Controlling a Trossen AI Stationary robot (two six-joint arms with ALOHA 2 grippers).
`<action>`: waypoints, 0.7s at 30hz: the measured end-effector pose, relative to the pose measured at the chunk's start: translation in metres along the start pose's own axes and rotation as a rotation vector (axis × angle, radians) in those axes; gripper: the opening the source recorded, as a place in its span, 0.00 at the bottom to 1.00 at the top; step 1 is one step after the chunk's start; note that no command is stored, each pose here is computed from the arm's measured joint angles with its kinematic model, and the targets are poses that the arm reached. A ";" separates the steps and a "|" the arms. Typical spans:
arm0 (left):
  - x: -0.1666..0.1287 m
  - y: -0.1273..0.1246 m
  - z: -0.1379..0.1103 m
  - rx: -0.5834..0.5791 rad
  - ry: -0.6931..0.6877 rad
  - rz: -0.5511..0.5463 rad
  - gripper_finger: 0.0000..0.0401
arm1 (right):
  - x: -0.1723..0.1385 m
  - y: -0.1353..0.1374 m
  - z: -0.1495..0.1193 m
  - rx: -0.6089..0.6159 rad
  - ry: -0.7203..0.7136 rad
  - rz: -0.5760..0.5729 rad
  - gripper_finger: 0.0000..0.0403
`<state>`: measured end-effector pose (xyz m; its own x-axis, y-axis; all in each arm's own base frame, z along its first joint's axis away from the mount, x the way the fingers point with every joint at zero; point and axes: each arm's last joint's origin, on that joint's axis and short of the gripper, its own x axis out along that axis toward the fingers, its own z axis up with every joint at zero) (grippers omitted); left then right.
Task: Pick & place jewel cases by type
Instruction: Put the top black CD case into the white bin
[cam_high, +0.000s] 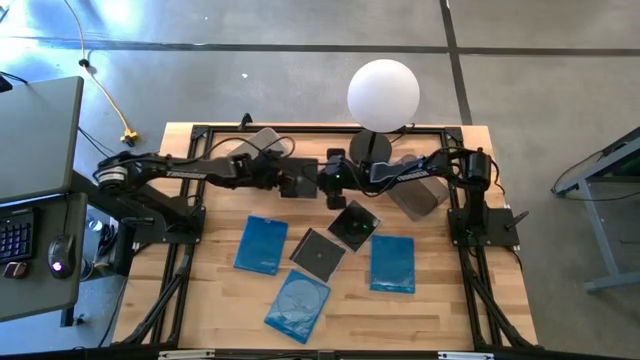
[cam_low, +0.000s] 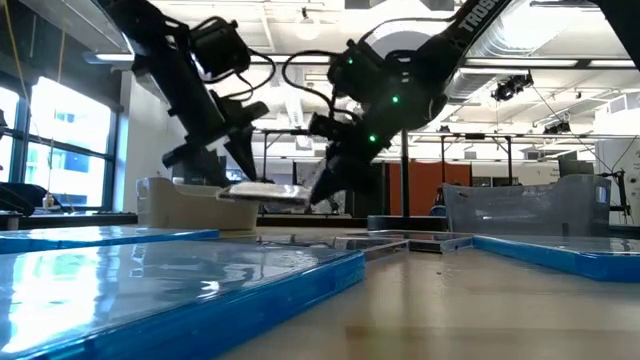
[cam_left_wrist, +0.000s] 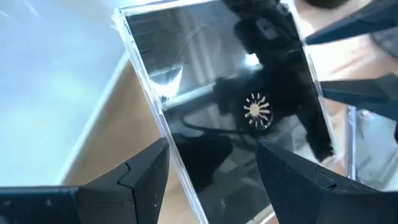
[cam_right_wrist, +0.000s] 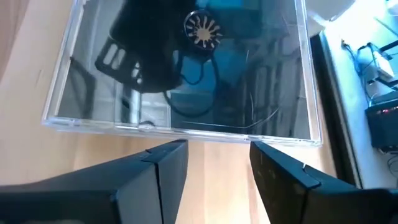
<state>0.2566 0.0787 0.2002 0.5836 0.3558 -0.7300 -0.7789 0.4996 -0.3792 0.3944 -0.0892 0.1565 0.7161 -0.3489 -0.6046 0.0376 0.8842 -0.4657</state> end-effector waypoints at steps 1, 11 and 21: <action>-0.003 0.001 0.001 0.002 -0.014 0.014 0.57 | 0.000 -0.002 0.004 0.002 -0.010 -0.006 0.42; -0.040 0.016 0.012 0.002 -0.146 0.133 0.57 | -0.012 -0.031 0.056 0.005 -0.186 -0.091 0.42; -0.056 0.033 0.037 -0.057 -0.213 0.096 0.57 | -0.001 -0.059 0.068 0.147 -0.381 -0.045 0.42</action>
<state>0.2067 0.1046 0.2498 0.5370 0.5611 -0.6299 -0.8412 0.4122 -0.3500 0.4391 -0.1195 0.2288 0.9173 -0.2722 -0.2906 0.1537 0.9154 -0.3721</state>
